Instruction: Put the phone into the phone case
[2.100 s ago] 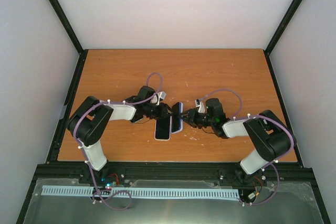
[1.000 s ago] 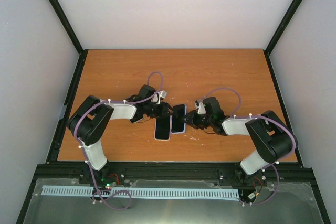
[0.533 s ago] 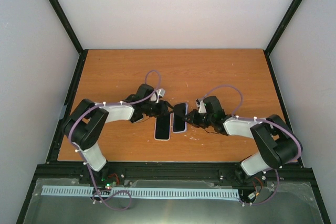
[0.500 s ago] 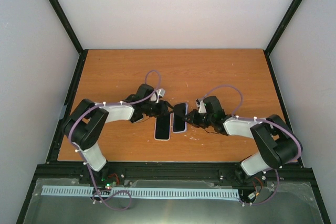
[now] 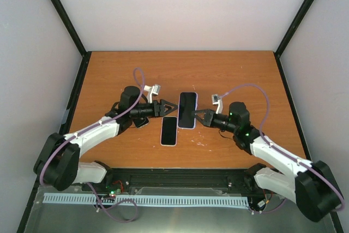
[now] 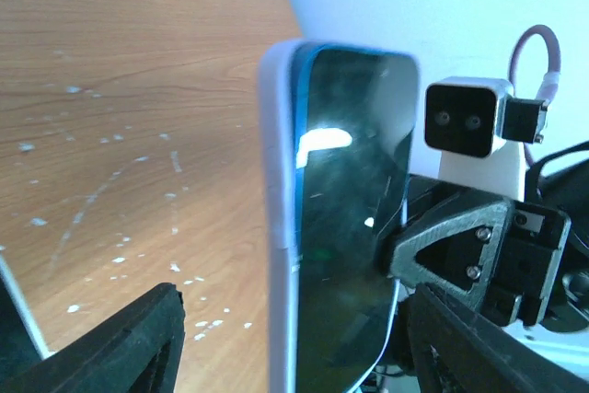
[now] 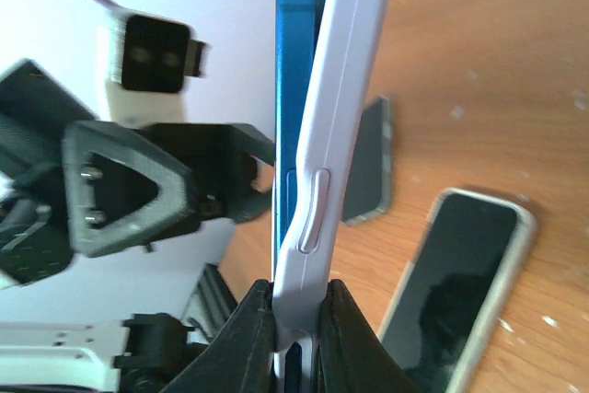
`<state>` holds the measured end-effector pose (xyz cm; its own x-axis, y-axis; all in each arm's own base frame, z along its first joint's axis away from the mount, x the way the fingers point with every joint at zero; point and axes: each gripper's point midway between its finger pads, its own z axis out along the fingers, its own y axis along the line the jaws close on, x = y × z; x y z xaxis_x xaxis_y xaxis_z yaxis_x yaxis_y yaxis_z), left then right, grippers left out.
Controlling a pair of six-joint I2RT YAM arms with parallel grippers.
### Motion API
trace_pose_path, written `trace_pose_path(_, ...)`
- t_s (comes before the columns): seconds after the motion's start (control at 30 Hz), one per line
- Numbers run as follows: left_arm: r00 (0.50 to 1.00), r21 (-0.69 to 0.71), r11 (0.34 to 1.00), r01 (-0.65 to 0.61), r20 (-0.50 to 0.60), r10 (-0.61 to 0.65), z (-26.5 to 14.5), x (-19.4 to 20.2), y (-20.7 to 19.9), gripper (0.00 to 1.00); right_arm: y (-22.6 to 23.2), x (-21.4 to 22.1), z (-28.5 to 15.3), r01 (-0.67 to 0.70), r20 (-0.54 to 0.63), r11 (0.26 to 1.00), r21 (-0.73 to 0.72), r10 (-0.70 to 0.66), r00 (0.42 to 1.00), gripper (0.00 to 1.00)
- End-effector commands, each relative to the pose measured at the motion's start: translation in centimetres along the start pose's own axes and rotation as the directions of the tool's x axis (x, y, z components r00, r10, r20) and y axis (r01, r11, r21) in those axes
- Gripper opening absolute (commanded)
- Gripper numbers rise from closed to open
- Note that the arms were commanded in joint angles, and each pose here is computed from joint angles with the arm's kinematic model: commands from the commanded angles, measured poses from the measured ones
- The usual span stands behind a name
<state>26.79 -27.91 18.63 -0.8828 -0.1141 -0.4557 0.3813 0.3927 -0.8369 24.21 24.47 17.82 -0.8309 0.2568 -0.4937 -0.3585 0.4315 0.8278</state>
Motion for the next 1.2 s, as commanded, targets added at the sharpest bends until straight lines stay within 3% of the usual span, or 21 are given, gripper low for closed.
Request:
trace_pose_path(0.0, 0.996, 0.164, 0.983, -0.086, 0.013, 0.085, -1.4, -0.4, -4.5, 0.68, 6.5, -2.0, -2.4, 0.146, 0.109, 0.967, -0.21, -0.126, 0.986, 0.08)
trace_pose_path(0.17, 0.987, 0.31, 0.938, -0.152, -0.001, 0.161, -2.4, 0.4, -7.4, 0.67, 8.7, -2.4, -3.5, 0.175, 0.131, 0.947, -0.271, -0.144, 0.981, 0.08)
trace_pose_path(0.4, 0.984, 0.376, 0.914, -0.154, -0.026, 0.176, -2.2, 1.5, -7.8, 0.57, 10.2, -2.1, -3.6, 0.15, 0.132, 0.922, -0.356, -0.109, 0.985, 0.08)
trace_pose_path(0.73, 0.979, 0.427, 0.889, -0.167, -0.035, 0.201, -2.2, 1.6, -8.5, 0.17, 10.3, -1.3, -3.0, 0.137, 0.1, 0.917, -0.374, -0.107, 0.989, 0.09)
trace_pose_path(0.83, 0.977, 0.428, 0.887, -0.176, -0.037, 0.212, -2.2, 1.8, -8.4, 0.09, 10.2, -1.2, -3.0, 0.136, 0.097, 0.917, -0.374, -0.107, 0.989, 0.1)
trace_pose_path(0.93, 0.97, 0.437, 0.878, -0.196, -0.044, 0.239, -2.3, 2.1, -8.6, 0.01, 10.3, -1.2, -3.0, 0.136, 0.094, 0.919, -0.371, -0.109, 0.99, 0.18)
trace_pose_path(1.17, 0.936, 0.444, 0.848, -0.29, -0.053, 0.348, -3.3, 3.3, -9.3, 0.0, 10.8, -1.8, -3.2, 0.107, 0.09, 0.928, -0.356, -0.079, 0.993, 0.47)
